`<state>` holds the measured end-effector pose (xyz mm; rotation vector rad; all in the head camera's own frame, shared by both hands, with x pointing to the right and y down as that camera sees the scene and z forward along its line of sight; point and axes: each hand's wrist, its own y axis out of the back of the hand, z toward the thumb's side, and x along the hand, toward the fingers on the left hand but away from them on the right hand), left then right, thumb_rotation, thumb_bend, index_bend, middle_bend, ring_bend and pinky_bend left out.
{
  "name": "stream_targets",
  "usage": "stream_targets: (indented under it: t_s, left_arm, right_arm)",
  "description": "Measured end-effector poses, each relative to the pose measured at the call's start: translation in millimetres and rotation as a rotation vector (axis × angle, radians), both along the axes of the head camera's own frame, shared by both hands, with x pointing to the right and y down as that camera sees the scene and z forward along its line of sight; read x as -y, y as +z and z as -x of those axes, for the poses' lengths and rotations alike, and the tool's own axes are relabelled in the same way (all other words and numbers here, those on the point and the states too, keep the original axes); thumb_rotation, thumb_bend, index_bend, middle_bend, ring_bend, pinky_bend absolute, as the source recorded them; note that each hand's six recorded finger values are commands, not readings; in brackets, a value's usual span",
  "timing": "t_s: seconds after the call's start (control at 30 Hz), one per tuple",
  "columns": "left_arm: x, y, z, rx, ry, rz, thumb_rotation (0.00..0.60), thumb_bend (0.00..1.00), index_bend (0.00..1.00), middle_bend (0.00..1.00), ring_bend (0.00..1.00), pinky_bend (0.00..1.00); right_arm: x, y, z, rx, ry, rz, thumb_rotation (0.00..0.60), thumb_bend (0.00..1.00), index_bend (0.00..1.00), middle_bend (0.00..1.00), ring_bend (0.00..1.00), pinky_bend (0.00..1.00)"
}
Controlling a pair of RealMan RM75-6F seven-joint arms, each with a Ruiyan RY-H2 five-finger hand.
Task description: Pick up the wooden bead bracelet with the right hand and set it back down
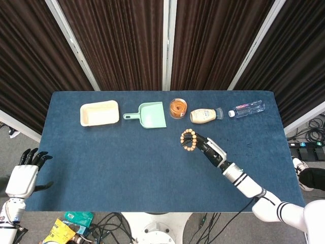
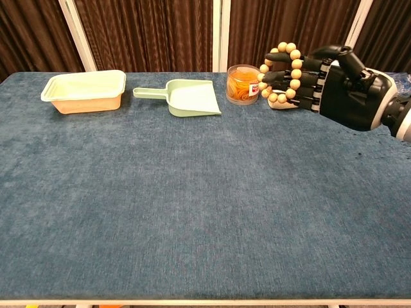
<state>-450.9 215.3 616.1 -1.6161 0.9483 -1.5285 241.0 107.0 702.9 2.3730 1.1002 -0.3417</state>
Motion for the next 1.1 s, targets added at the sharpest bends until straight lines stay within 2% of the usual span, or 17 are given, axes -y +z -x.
stream_targets:
  t_s: [0.17, 0.27, 0.43, 0.6, 0.7, 0.77, 0.83, 0.9, 0.97, 1.1]
  left_arm:
    - [1, 0, 0, -0.003, 0.001, -0.004, 0.6, 0.0, 0.27, 0.18, 0.04, 0.05]
    - [2, 1, -3, -0.007, 0.007, -0.006, 0.6, 0.0, 0.27, 0.18, 0.04, 0.05]
    - [2, 0, -3, -0.008, 0.008, -0.006, 0.6, 0.0, 0.27, 0.18, 0.04, 0.05]
    - [1, 0, -4, -0.012, 0.007, -0.003, 0.6, 0.0, 0.27, 0.18, 0.04, 0.05]
    - [0, 1, -3, -0.012, 0.006, -0.002, 0.6, 0.0, 0.27, 0.18, 0.04, 0.05]
    - [0, 1, -2, -0.014, 0.004, -0.002, 0.6, 0.0, 0.27, 0.18, 0.04, 0.05]
    - [1, 1, -2, -0.016, 0.003, -0.008, 0.6, 0.0, 0.27, 0.18, 0.04, 0.05]
    - [1, 0, -1, -0.016, 0.003, -0.016, 0.6, 0.0, 0.27, 0.18, 0.04, 0.05]
    - [1, 1, -1, -0.016, 0.0, -0.024, 0.6, 0.0, 0.27, 0.18, 0.04, 0.05]
    - [0, -1, 0, -0.007, -0.012, -0.048, 0.6, 0.0, 0.27, 0.18, 0.04, 0.05]
  right_arm:
    - [-1, 2, -8, -0.106, -0.063, -0.066, 0.154, 0.36, 0.16, 0.3, 0.13, 0.02]
    - [-1, 5, -13, -0.21, -0.128, -0.131, 0.151, 0.35, 0.16, 0.3, 0.13, 0.02]
    - [-3, 11, -18, -0.45, -0.3, -0.286, 0.145, 0.3, 0.15, 0.23, 0.08, 0.02]
    - [-4, 17, -25, -0.731, -0.498, -0.476, 0.144, 0.28, 0.04, 0.17, 0.03, 0.0]
    - [-4, 17, -31, -0.886, -0.586, -0.582, 0.144, 0.28, 0.03, 0.16, 0.03, 0.0]
    - [-4, 14, -35, -0.962, -0.613, -0.625, 0.149, 0.28, 0.03, 0.17, 0.04, 0.0]
    - [-6, 6, -43, -1.02, -0.599, -0.643, 0.334, 0.27, 0.03, 0.2, 0.05, 0.0]
    - [-9, -5, -52, -1.051, -0.532, -0.64, 0.558, 0.27, 0.05, 0.23, 0.05, 0.0]
    - [-9, -17, -65, -1.081, -0.455, -0.651, 0.594, 0.28, 0.06, 0.23, 0.05, 0.0]
    - [-14, -55, -115, -1.208, -0.262, -0.712, 0.6, 0.29, 0.06, 0.21, 0.05, 0.0]
